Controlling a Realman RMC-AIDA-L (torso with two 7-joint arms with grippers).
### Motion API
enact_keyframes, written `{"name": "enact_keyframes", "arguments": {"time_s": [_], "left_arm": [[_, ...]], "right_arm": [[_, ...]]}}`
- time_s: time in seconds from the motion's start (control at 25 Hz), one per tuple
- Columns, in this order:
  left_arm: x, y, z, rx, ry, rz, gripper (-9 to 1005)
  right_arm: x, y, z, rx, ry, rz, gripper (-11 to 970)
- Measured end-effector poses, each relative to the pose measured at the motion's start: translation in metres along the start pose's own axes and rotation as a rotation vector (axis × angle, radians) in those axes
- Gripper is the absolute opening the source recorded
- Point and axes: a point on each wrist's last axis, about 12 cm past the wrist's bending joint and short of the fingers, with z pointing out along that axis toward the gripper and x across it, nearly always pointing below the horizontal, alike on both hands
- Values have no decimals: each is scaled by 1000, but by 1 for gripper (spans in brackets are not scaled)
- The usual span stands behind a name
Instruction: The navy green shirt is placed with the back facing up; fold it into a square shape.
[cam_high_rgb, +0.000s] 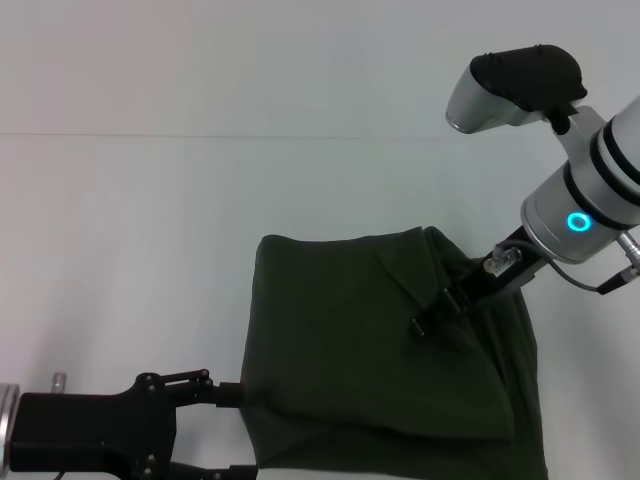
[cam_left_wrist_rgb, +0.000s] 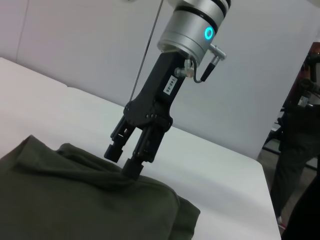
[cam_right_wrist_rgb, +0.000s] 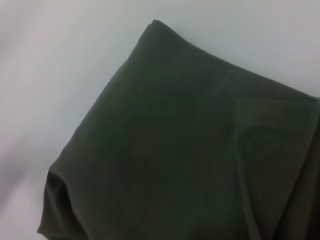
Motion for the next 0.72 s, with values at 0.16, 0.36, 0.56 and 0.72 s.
{"name": "enact_keyframes", "arguments": {"time_s": [0.16, 0.36, 0.56, 0.72], "left_arm": [[1, 0, 1, 5, 6, -4, 928], [2, -1, 2, 8, 5, -5, 926], [1, -1, 2, 9, 5, -5, 924], [1, -1, 2, 9, 5, 1, 923]], "right_arm": [[-1, 0, 6, 10, 3, -11, 883], [-4, 2, 13, 29, -1, -32, 882], [-5, 2, 19, 45, -5, -46, 874], [-5, 2, 22, 48, -1, -47, 867]]}}
